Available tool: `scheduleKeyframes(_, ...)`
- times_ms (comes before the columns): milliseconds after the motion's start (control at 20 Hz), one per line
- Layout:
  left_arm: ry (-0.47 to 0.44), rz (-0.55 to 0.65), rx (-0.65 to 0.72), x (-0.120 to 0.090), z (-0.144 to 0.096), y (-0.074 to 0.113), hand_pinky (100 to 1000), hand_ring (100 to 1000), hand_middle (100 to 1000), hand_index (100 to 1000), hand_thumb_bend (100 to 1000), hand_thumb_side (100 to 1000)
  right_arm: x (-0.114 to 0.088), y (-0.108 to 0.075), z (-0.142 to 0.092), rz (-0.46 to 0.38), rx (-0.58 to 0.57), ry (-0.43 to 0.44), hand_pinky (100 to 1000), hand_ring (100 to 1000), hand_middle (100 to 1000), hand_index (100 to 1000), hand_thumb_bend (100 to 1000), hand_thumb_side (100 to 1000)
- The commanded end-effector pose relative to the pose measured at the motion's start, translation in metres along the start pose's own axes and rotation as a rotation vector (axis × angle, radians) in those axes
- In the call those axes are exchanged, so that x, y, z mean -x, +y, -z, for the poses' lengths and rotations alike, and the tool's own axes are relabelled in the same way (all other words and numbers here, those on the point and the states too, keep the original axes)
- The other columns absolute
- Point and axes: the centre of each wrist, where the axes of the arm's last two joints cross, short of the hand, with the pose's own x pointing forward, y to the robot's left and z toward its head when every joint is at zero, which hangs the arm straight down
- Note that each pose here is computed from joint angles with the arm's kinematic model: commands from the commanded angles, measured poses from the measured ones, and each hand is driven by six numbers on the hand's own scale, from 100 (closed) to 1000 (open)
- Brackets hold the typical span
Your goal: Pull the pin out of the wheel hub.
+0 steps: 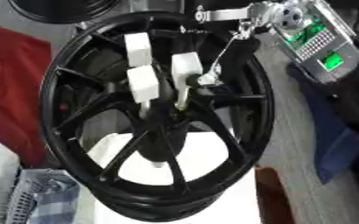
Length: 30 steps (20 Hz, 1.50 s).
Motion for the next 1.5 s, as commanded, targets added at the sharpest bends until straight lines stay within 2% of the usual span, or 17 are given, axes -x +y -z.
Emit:
scheduleKeyframes(50, -0.039, 0.001, -0.002, -0.011, 0.003, 0.003, 721, 534, 483, 711, 459, 562, -0.007, -0.026, -0.026, 0.016, 0.075, -0.011, 810, 634, 349, 545, 132, 100)
scheduleKeyframes(100, -0.04, 0.001, -0.003, -0.011, 0.003, 0.004, 721, 534, 483, 711, 459, 562, -0.008, -0.033, -0.033, 0.034, 0.091, -0.018, 812, 633, 347, 545, 119, 100)
scheduleKeyframes(150, -0.04, 0.002, -0.003, -0.011, 0.003, 0.004, 722, 534, 483, 711, 458, 562, -0.008, -0.04, -0.04, 0.056, 0.108, -0.022, 814, 632, 350, 546, 100, 297)
scheduleKeyframes(200, -0.041, 0.003, -0.005, -0.011, 0.003, 0.004, 722, 534, 483, 711, 458, 562, -0.006, -0.047, -0.048, 0.078, 0.135, -0.019, 815, 631, 343, 545, 100, 100)
scheduleKeyframes(350, -0.049, 0.002, -0.01, -0.012, 0.003, 0.005, 722, 534, 483, 711, 456, 561, 0.005, -0.068, -0.077, 0.142, 0.234, 0.011, 818, 630, 342, 547, 100, 100)
scheduleKeyframes(550, -0.065, 0.002, -0.015, -0.016, 0.002, 0.005, 723, 533, 483, 711, 451, 560, 0.028, -0.095, -0.115, 0.216, 0.411, 0.108, 823, 632, 348, 556, 100, 100)
scheduleKeyframes(650, -0.072, 0.002, -0.019, -0.017, 0.001, 0.006, 723, 533, 483, 711, 449, 559, 0.044, -0.1, -0.141, 0.231, 0.504, 0.176, 823, 633, 352, 559, 100, 100)
scheduleKeyframes(750, -0.082, 0.001, -0.024, -0.019, 0.001, 0.006, 724, 533, 483, 712, 448, 558, 0.062, -0.098, -0.176, 0.229, 0.602, 0.271, 824, 637, 365, 570, 100, 100)
scheduleKeyframes(900, -0.093, -0.006, -0.034, -0.022, 0.001, 0.006, 724, 534, 483, 712, 445, 558, 0.084, -0.082, -0.219, 0.231, 0.724, 0.402, 833, 655, 405, 612, 100, 100)
scheduleKeyframes(1050, -0.097, -0.015, -0.043, -0.023, 0.001, 0.006, 725, 534, 483, 712, 446, 558, 0.106, -0.051, -0.243, 0.235, 0.817, 0.514, 841, 680, 462, 661, 143, 100)
scheduleKeyframes(1150, -0.096, -0.017, -0.05, -0.023, 0.0, 0.006, 725, 534, 483, 712, 446, 557, 0.118, -0.027, -0.249, 0.231, 0.856, 0.577, 857, 720, 546, 727, 191, 100)
scheduleKeyframes(1250, -0.093, -0.019, -0.055, -0.022, 0.0, 0.006, 725, 534, 483, 712, 445, 559, 0.128, -0.001, -0.251, 0.237, 0.873, 0.622, 885, 785, 694, 810, 247, 100)
scheduleKeyframes(1300, -0.09, -0.02, -0.056, -0.021, -0.001, 0.006, 725, 534, 483, 712, 445, 559, 0.132, 0.01, -0.252, 0.239, 0.872, 0.641, 909, 830, 759, 852, 276, 194)
scheduleKeyframes(1400, -0.085, -0.018, -0.061, -0.02, -0.002, 0.006, 726, 534, 483, 712, 446, 559, 0.137, 0.03, -0.254, 0.248, 0.875, 0.666, 929, 861, 810, 890, 262, 306)
scheduleKeyframes(1500, -0.082, -0.02, -0.065, -0.019, -0.002, 0.007, 726, 534, 483, 712, 446, 560, 0.14, 0.047, -0.255, 0.274, 0.896, 0.68, 940, 872, 827, 903, 242, 341)
